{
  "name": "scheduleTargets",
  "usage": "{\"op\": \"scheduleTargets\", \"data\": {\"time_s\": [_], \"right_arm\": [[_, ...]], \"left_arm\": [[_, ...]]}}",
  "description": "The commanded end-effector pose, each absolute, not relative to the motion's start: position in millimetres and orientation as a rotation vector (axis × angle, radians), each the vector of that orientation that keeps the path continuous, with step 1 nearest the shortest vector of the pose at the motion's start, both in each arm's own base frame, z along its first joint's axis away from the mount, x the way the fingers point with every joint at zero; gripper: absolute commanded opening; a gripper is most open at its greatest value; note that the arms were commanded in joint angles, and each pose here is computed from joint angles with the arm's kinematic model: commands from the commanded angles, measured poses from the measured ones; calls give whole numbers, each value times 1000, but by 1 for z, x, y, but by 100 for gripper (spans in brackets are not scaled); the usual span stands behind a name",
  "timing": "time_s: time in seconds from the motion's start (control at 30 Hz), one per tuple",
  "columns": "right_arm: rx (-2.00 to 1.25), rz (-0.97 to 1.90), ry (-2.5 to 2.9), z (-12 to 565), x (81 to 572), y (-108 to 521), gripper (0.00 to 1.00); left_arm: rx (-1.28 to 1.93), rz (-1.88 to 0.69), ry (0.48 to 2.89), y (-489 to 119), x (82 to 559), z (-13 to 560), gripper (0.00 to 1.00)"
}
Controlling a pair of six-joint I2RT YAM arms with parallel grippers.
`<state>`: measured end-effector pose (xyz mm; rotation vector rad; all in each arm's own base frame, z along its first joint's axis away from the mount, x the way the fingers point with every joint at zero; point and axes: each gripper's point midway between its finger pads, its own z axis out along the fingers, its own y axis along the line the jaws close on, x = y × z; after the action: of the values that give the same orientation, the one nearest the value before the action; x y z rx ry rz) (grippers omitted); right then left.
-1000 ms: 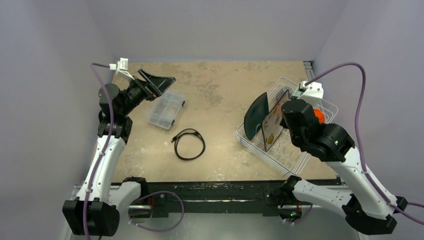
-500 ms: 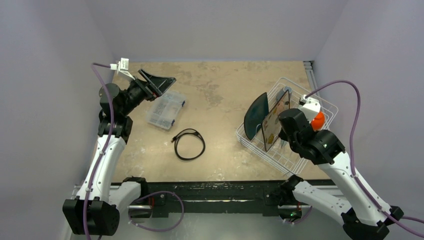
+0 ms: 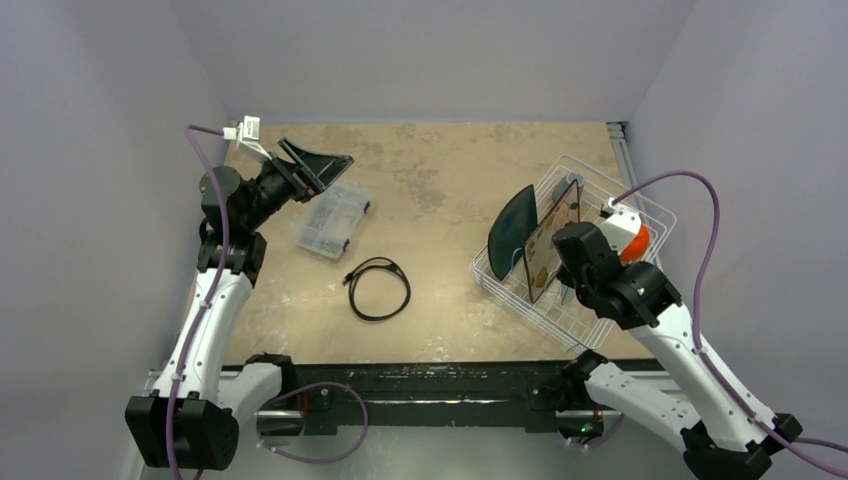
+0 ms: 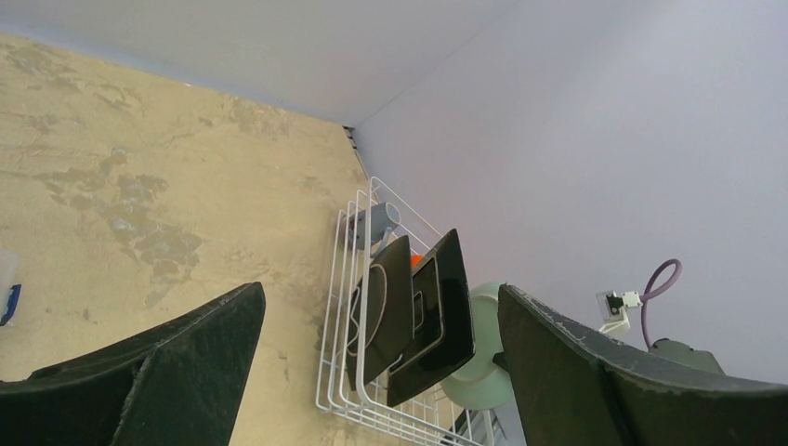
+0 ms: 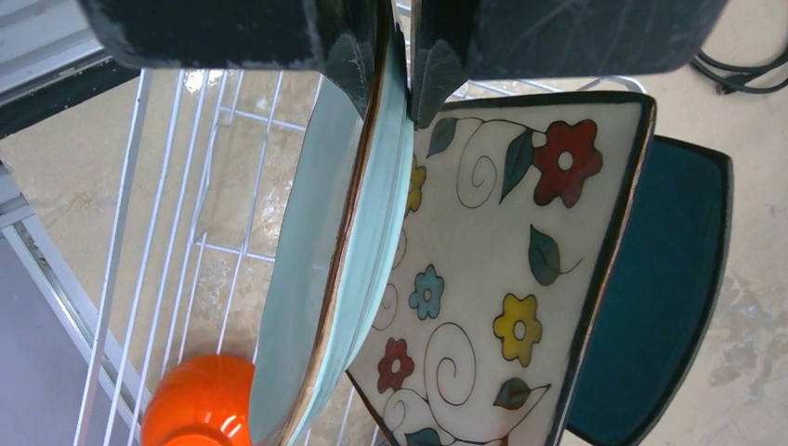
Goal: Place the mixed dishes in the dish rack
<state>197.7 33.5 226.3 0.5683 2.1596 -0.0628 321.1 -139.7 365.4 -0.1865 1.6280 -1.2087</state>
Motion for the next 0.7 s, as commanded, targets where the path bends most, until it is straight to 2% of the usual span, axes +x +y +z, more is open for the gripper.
{"op": "scheduleTargets", "data": {"time_s": [0.0, 0.17, 0.27, 0.47, 0.67], "right_arm": [[661, -50, 2059, 237, 210, 29, 0], [688, -79, 2079, 224, 211, 25, 0], [703, -104, 2083, 221, 212, 22, 13], [731, -133, 2099, 214, 215, 16, 26], [739, -146, 2109, 213, 218, 11, 28]], "left_arm": [[-149, -1220, 1590, -143, 319, 374, 95], [-148, -1223, 1591, -143, 319, 374, 95], [-148, -1226, 1594, -144, 319, 373, 94], [-147, -1224, 1593, -144, 319, 373, 94], [-145, -1231, 1593, -145, 319, 374, 94]]}}
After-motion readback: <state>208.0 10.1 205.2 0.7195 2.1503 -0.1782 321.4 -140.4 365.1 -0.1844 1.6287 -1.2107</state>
